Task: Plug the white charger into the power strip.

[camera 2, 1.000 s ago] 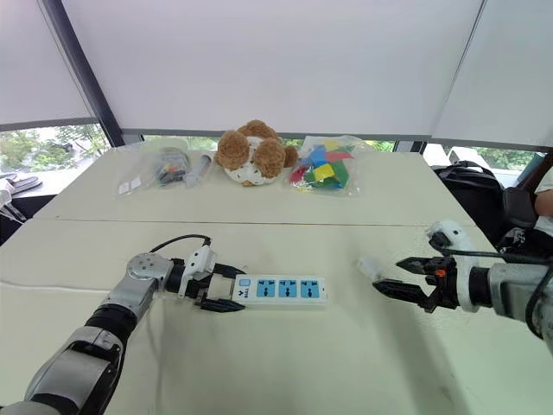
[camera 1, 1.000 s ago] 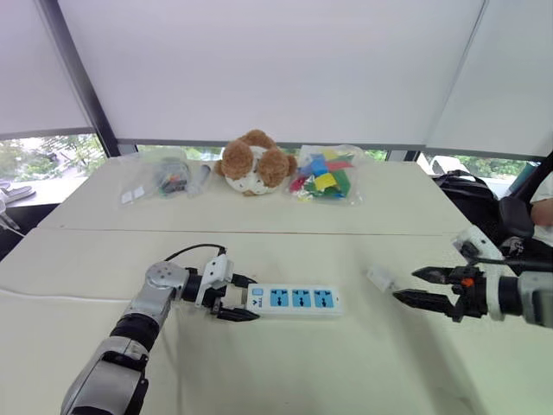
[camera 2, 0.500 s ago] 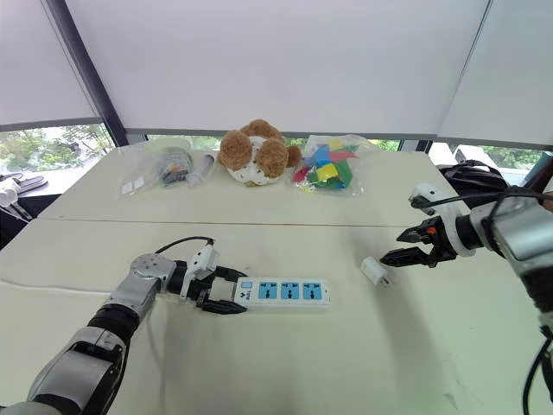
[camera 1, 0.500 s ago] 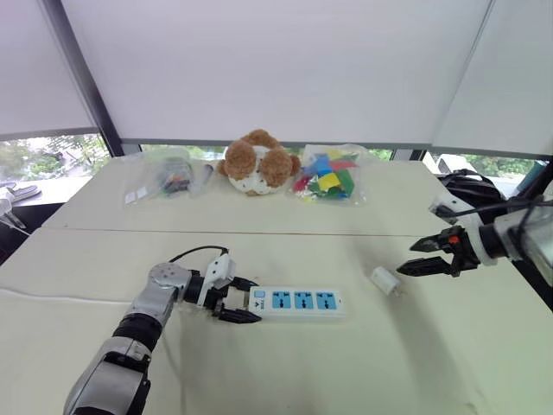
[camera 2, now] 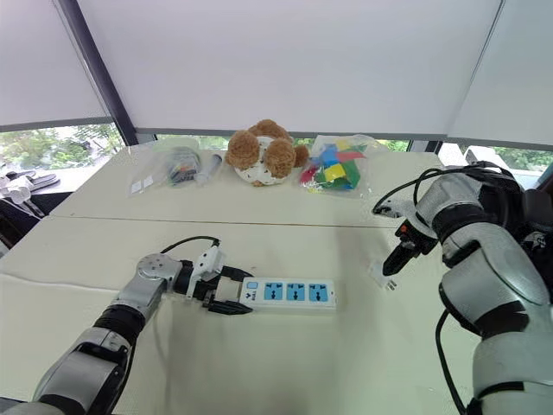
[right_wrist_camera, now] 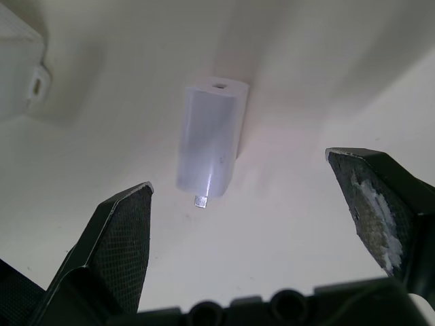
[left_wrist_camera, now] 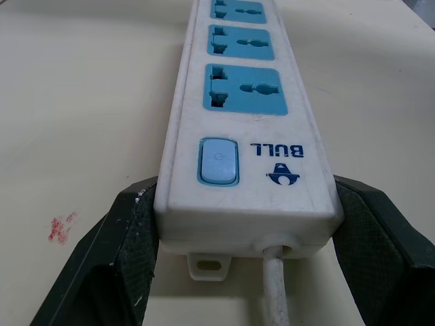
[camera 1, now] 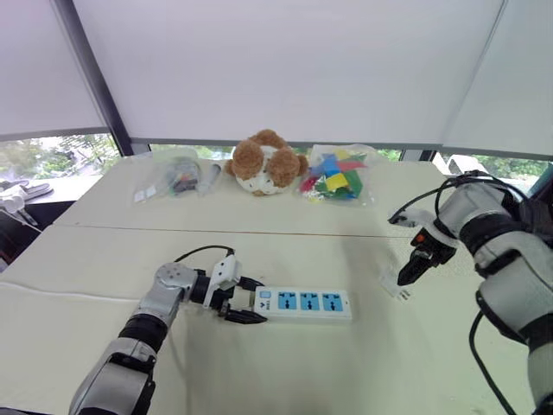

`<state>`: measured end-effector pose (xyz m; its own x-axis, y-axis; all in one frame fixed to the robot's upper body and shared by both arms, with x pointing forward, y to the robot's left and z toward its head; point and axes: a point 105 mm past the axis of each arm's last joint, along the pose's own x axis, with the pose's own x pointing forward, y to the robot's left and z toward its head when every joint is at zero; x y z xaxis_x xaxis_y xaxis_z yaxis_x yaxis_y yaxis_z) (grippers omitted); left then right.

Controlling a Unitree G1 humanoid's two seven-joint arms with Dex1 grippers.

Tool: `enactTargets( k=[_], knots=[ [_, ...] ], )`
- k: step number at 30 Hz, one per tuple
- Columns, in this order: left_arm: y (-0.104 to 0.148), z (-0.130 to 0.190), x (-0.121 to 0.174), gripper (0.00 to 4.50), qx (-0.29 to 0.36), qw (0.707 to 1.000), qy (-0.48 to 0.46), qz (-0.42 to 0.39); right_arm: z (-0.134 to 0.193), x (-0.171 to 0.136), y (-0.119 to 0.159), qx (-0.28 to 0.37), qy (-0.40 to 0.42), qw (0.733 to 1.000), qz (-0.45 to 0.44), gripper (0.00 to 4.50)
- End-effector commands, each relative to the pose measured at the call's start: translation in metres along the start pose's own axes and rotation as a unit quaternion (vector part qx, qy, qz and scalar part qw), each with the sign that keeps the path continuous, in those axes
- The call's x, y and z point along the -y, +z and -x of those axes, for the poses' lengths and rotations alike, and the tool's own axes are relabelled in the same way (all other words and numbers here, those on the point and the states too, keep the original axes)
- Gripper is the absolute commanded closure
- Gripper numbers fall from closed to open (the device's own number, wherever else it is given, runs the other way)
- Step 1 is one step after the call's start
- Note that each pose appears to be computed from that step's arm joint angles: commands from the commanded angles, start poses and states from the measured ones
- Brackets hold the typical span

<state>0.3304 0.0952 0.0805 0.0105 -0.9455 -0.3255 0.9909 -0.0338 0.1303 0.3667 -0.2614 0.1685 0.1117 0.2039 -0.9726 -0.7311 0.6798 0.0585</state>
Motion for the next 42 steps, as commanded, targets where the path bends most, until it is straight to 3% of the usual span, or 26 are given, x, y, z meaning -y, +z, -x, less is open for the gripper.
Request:
enactTargets(
  k=[1,11,15,19,21,36,39,42],
  knots=[
    [-0.037,-0.026,0.031,1.49,-0.061,0.995,-0.065,0.046,0.018,-0.001,0.015,0.01,-0.019,1.0,0.017,0.0],
    [-0.035,-0.038,0.033,1.49,-0.04,0.997,-0.053,0.047,-0.003,-0.005,0.017,-0.036,-0.013,0.999,0.033,0.0],
    [-0.036,-0.041,0.033,1.49,-0.032,0.998,-0.038,0.045,-0.018,-0.007,0.017,-0.04,-0.01,0.999,0.022,1.05],
    [-0.037,-0.04,0.029,1.49,-0.031,0.998,-0.022,0.042,-0.024,-0.012,0.022,-0.028,0.001,1.0,0.009,3.23],
    [-0.037,-0.04,0.027,1.49,-0.031,0.998,-0.016,0.043,-0.026,-0.01,0.021,-0.034,-0.007,0.999,0.015,3.89],
    [-0.036,-0.042,0.019,1.49,-0.036,0.999,-0.013,0.036,-0.022,-0.013,0.021,-0.033,0.013,0.999,0.041,3.89],
    [-0.034,-0.044,0.017,1.49,-0.037,0.999,-0.014,0.034,-0.027,-0.012,0.018,-0.044,0.015,0.997,0.06,3.89],
    [-0.034,-0.043,0.016,1.49,-0.036,0.999,-0.014,0.034,-0.016,-0.011,0.028,-0.011,0.006,0.993,0.115,3.89]
  ],
)
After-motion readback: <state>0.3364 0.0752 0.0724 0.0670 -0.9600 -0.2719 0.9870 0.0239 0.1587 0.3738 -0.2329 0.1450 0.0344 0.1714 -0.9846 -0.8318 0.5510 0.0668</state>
